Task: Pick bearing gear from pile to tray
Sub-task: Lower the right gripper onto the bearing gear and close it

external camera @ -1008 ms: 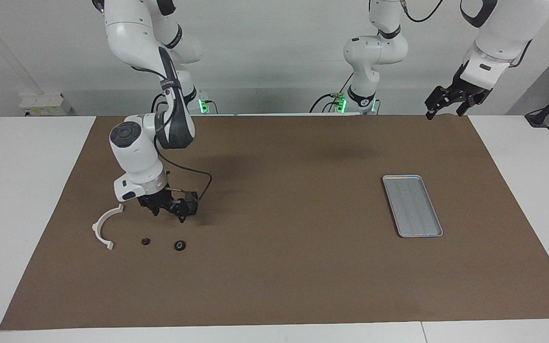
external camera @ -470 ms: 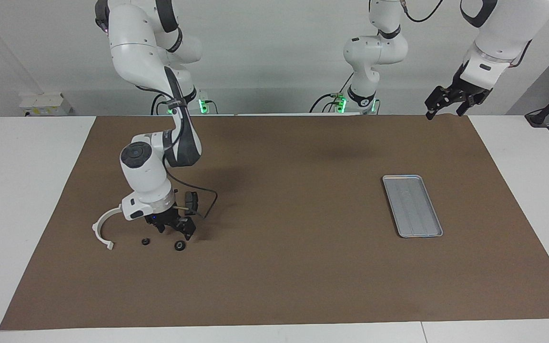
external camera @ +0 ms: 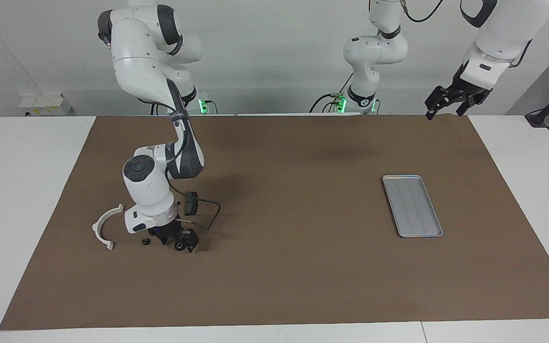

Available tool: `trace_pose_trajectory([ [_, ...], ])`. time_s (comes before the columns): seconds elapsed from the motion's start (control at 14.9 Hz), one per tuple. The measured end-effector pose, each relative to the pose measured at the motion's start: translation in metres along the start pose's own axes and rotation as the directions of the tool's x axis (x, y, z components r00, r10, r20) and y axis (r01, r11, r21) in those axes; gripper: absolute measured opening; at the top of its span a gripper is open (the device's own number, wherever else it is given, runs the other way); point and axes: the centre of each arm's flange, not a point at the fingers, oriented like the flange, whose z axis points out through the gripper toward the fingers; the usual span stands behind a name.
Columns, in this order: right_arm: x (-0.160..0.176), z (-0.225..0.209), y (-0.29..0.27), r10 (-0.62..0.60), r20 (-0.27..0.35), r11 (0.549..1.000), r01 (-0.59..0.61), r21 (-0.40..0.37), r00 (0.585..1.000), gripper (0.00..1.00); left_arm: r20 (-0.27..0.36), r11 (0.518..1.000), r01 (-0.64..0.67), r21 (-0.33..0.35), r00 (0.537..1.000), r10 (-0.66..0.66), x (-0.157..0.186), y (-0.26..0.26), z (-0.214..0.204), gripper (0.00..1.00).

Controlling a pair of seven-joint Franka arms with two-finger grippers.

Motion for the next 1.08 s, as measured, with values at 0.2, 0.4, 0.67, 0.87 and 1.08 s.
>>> trace_pose_trajectory([
  [0.2,-0.0048,0.0070,0.0026,-0.003,0.049,1.000,0.005,-0.030,0.999,1.00,0.000,1.000,0.000,0.000,1.000,0.000,0.0000,0.0000,0.0000,1.00],
  [0.4,-0.0081,0.0037,-0.0027,-0.052,0.080,0.994,0.060,-0.090,0.995,1.00,0.000,1.000,0.000,0.000,1.000,0.000,0.0000,0.0000,0.0000,1.00],
  [0.67,-0.0053,-0.0009,-0.0057,-0.066,0.069,0.992,0.073,-0.099,0.995,1.00,0.000,1.000,0.000,0.000,1.000,0.000,0.0000,0.0000,0.0000,1.00],
  [0.87,-0.0037,-0.0023,-0.0066,-0.066,0.064,0.993,0.072,-0.097,0.996,1.00,0.000,1.000,0.000,0.000,1.000,0.000,0.0000,0.0000,0.0000,1.00],
  [1.08,-0.0029,-0.0021,-0.0067,-0.063,0.061,0.993,0.069,-0.096,0.996,0.92,0.000,1.000,0.000,0.000,1.000,0.000,0.0000,0.0000,0.0000,1.00],
])
